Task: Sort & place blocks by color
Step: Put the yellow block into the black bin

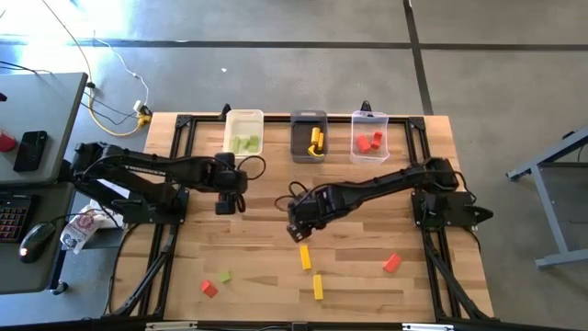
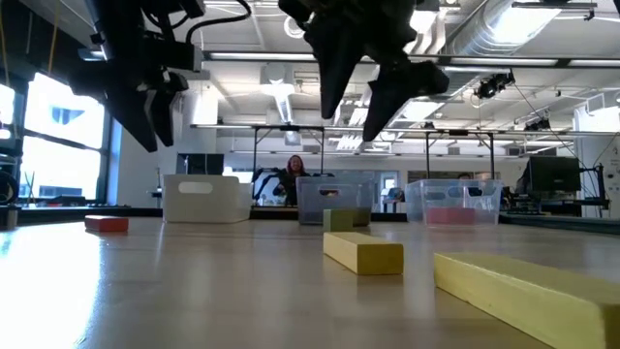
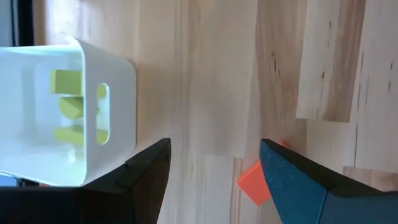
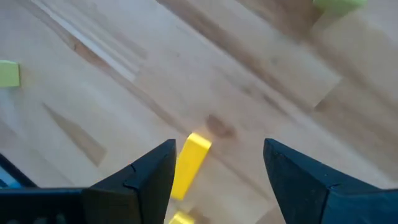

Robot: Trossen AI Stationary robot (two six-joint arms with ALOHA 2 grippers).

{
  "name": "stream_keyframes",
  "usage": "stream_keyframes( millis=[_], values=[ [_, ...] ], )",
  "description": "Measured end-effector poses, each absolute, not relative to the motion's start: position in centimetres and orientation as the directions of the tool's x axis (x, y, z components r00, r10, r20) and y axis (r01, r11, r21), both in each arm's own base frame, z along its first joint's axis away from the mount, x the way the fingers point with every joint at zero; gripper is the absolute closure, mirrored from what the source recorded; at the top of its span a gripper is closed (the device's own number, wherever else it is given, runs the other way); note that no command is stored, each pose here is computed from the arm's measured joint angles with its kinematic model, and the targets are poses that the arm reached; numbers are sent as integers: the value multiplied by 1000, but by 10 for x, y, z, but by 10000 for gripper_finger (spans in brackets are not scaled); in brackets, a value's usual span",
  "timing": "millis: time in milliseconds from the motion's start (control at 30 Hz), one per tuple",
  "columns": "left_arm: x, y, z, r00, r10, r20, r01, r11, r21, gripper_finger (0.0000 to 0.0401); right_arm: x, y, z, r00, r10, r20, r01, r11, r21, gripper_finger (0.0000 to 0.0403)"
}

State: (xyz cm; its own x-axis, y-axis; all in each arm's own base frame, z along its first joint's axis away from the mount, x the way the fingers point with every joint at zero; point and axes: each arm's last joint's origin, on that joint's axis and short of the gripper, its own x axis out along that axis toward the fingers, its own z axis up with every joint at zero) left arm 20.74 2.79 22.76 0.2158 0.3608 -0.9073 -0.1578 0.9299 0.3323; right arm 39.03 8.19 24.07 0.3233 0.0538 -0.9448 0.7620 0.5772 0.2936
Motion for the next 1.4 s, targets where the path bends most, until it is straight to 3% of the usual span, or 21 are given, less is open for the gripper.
stream_keyframes(
  millis=[233,767,1400],
  values=[
    [191,26,246,285,363,-887,-232,924,304,169,386,105,241,341,34,-939,808,500,311,174],
    [173,25,267,402,373,-836,-394,895,210,169,385,146,243,449,55,-892,762,497,414,174],
    [173,25,267,406,373,-834,-400,893,205,169,401,158,184,334,76,-940,798,508,325,174]
  ],
)
